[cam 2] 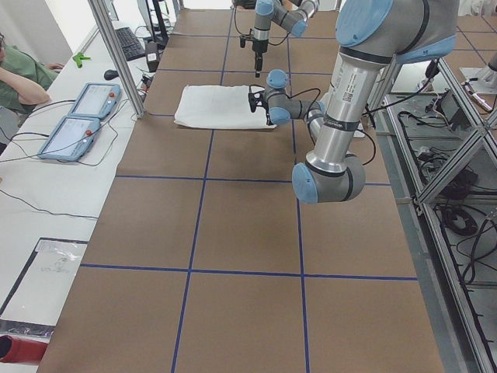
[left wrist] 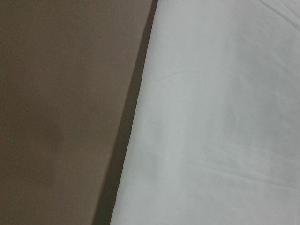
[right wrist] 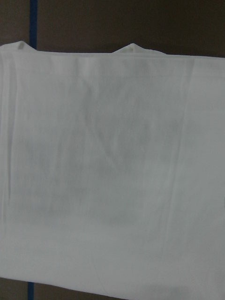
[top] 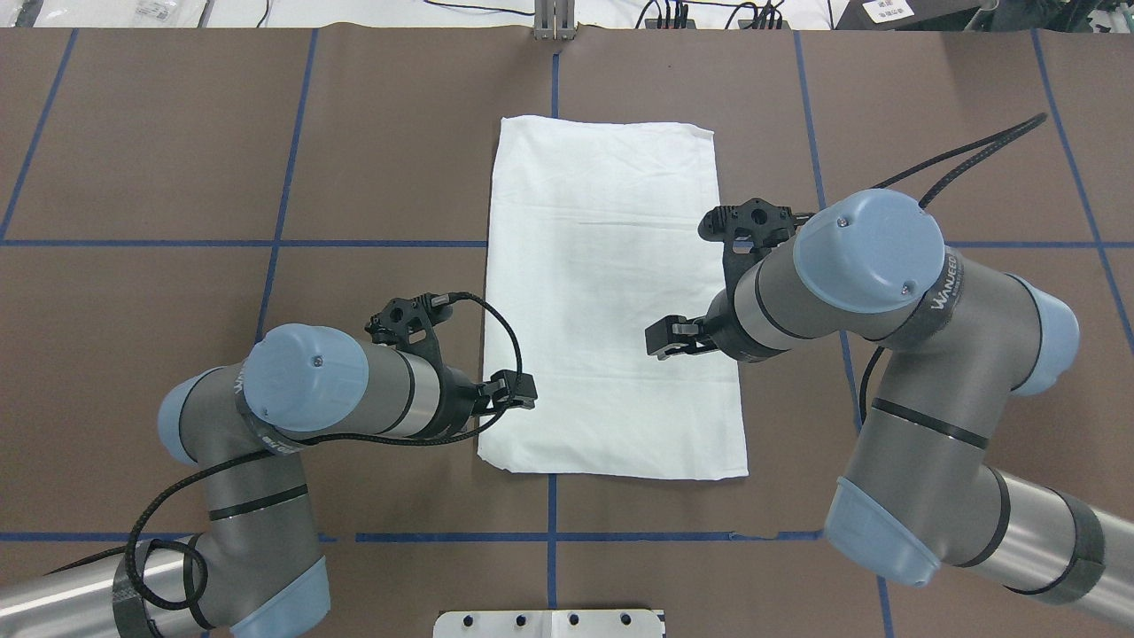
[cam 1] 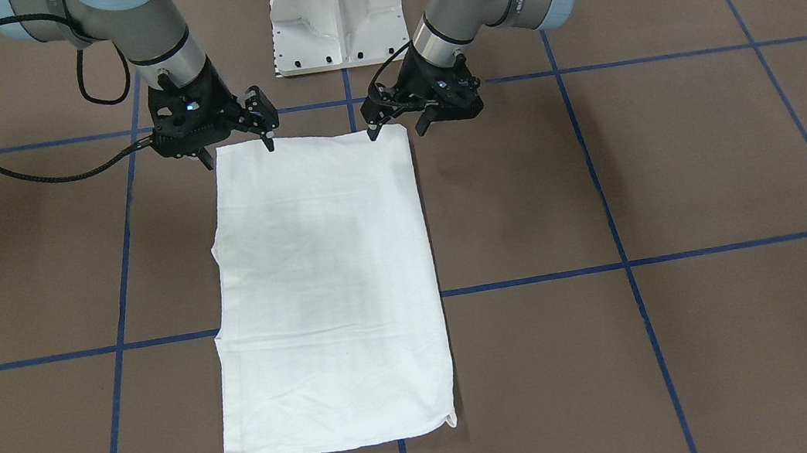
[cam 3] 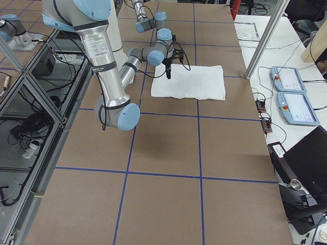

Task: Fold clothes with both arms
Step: 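Lower the left gripper to the shirt's near edge while the right gripper repositions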

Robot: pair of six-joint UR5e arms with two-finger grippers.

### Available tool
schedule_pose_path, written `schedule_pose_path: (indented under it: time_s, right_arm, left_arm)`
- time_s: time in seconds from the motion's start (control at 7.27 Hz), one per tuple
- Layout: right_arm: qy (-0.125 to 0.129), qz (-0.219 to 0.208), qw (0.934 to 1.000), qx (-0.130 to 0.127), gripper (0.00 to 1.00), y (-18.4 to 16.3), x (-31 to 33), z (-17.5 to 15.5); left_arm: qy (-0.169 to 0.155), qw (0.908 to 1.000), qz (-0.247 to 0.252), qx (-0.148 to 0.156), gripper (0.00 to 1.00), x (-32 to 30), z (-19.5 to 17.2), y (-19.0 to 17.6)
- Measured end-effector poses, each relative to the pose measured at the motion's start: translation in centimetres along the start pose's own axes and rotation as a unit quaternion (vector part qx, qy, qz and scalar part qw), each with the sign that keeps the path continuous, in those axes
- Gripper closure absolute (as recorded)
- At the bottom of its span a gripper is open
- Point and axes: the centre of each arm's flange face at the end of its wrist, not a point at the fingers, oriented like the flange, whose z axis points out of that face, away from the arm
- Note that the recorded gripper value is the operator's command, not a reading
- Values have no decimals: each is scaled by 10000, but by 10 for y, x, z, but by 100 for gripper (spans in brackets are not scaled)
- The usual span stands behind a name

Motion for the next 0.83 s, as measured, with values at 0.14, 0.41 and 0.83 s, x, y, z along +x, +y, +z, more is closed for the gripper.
schedule_pose_path:
  time_s: [0.14, 0.41, 0.83]
  right_arm:
    - [-1, 26, 10000, -11, 0, 0, 0, 1]
    - [-1, 53, 10000, -26, 0, 0, 0, 2]
    - [-8, 69, 10000, -27, 0, 0, 0, 1]
  left_arm:
    - [-74, 10000, 11, -13, 6, -3, 10, 7]
    - [-216, 9998, -2, 15, 19, -12, 24, 7]
    - [-256, 9997, -14, 6, 36, -14, 28, 8]
